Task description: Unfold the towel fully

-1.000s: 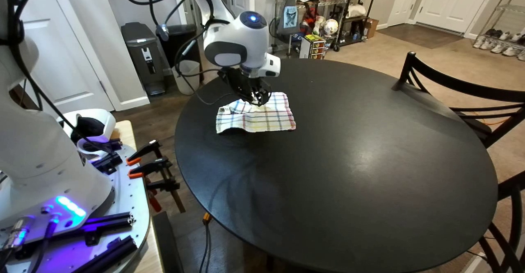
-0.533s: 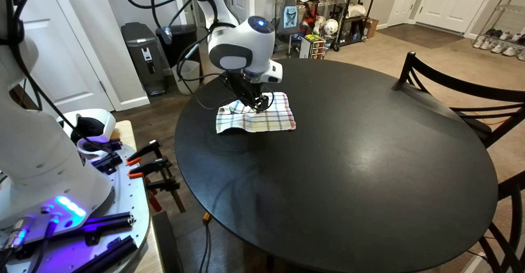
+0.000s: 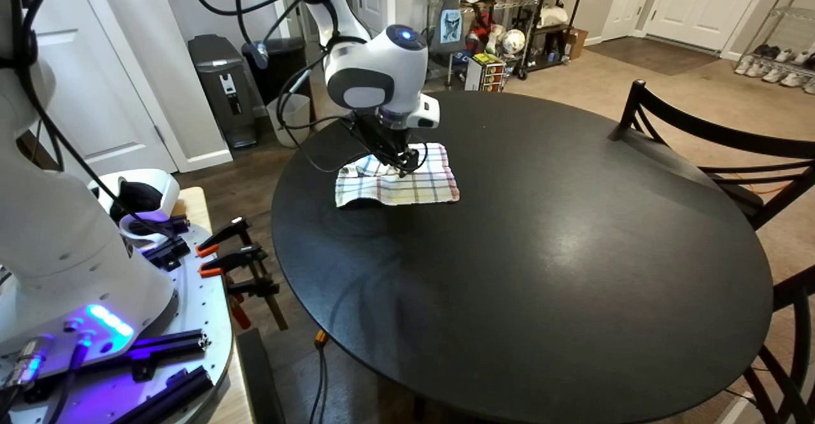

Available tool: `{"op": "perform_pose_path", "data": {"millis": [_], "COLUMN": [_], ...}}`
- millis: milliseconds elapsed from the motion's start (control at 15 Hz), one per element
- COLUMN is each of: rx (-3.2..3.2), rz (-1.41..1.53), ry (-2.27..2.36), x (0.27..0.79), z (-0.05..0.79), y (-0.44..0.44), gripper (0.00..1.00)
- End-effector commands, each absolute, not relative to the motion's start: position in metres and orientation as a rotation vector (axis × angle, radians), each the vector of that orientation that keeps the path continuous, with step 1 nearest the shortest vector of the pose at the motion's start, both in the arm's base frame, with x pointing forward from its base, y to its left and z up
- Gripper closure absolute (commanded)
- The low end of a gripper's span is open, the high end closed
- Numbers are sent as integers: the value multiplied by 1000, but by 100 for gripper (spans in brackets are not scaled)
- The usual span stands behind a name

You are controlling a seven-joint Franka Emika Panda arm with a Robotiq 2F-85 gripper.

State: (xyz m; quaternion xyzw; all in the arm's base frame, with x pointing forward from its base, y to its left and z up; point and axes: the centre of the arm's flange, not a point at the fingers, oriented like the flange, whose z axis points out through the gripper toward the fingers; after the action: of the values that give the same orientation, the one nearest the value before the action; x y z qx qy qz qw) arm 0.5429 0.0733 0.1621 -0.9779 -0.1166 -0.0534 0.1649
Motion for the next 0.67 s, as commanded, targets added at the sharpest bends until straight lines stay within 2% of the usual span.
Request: {"op": "perform_pose_path", "data": {"millis": [0, 600], "rx": [-2791, -2752], "rz": [-130, -146], "ry": [-359, -426], "x": [538, 519], "z": [162, 165], "y": [78, 103], "gripper": [0, 0]}}
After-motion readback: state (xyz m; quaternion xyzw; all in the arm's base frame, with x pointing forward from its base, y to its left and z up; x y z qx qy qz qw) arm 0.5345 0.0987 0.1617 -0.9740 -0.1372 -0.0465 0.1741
